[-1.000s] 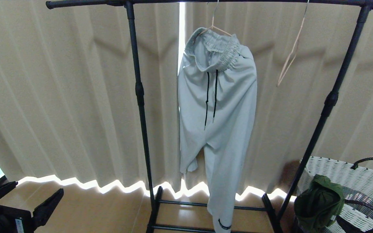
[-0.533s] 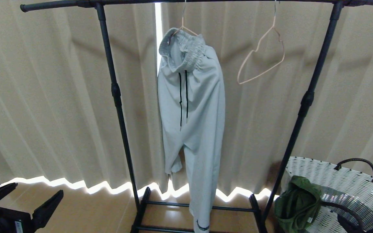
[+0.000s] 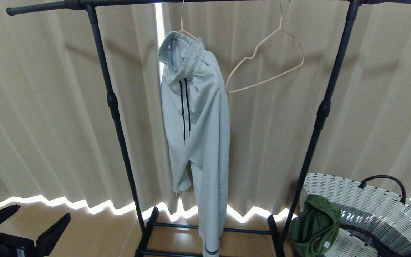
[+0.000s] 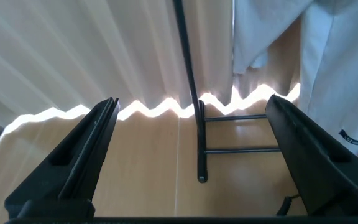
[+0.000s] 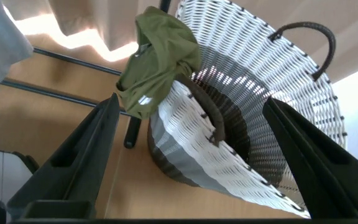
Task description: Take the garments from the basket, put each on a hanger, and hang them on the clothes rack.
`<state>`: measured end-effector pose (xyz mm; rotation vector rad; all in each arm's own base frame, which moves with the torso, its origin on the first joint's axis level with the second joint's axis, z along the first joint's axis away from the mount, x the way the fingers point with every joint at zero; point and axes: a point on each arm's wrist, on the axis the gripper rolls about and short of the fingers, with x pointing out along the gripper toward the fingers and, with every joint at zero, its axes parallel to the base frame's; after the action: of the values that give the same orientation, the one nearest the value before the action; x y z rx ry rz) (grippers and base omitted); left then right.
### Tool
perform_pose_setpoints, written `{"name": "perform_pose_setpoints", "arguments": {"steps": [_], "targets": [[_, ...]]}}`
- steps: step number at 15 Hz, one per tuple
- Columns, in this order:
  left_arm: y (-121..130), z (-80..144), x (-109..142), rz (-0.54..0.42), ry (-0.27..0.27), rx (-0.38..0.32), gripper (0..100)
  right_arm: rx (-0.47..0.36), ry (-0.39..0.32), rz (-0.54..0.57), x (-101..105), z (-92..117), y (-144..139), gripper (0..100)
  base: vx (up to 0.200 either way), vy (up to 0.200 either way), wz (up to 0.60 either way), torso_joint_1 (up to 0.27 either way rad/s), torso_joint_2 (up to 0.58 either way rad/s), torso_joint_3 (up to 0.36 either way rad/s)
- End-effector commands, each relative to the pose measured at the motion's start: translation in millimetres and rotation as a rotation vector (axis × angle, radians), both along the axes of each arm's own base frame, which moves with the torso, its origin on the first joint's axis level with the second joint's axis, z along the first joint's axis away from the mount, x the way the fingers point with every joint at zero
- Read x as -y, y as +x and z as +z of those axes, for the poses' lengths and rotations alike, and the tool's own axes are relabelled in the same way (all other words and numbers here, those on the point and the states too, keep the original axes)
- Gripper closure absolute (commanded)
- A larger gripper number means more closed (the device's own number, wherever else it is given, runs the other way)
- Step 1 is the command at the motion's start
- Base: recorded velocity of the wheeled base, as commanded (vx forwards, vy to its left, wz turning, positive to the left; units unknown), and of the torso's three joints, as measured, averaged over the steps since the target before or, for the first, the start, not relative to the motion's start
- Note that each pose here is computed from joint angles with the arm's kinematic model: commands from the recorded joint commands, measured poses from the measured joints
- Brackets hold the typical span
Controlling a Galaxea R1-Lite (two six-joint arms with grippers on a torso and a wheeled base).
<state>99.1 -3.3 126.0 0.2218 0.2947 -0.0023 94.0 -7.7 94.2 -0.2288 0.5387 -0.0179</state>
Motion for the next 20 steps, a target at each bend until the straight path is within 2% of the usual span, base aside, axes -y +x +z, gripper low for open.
{"name": "perform_pose_setpoints", "arguments": {"steps": [1, 4, 10, 13, 16, 17, 19, 20], "targets": [[-1, 1, 0, 0.002, -0.002, 0.008, 0, -0.007, 0.000, 0.001, 0, -1, -1, 0, 0.000, 0.000, 0.00, 0.000, 0.00, 0.000], [1, 1, 0, 0.000, -0.002, 0.002, 0, -0.009, 0.000, 0.002, 0, -1, -1, 0, 0.000, 0.000, 0.00, 0.000, 0.00, 0.000], [1, -2, 3, -0.030, -0.001, -0.015, 0, -0.023, -0.019, 0.021, -1, -2, -2, 0, 0.200, 0.000, 0.00, 0.001, 0.01, 0.004], [0, -6, 11, -0.106, 0.002, -0.035, 0, -0.023, -0.040, 0.035, -1, -2, -2, 0, 0.000, 0.000, 0.00, 0.000, 0.00, 0.000], [1, -5, 11, -0.107, 0.003, -0.038, 0, -0.047, -0.049, 0.049, -1, -4, 0, 0, 0.000, 0.000, 0.00, 0.000, 0.00, 0.000], [1, -5, 11, -0.107, 0.002, -0.035, 0, -0.076, -0.073, 0.065, -1, -6, 3, 0, 0.000, 0.000, 0.00, 0.000, 0.00, 0.000], [1, -5, 11, -0.109, 0.002, -0.035, 0, -0.190, -0.193, 0.151, 0, -16, 14, 0, 0.000, 0.000, 0.00, 0.000, 0.00, 0.000], [1, -5, 11, -0.109, 0.002, -0.036, 0, -0.213, -0.217, 0.170, 1, -18, 16, 0, 0.000, 0.000, 0.00, 0.000, 0.00, 0.000]]}}
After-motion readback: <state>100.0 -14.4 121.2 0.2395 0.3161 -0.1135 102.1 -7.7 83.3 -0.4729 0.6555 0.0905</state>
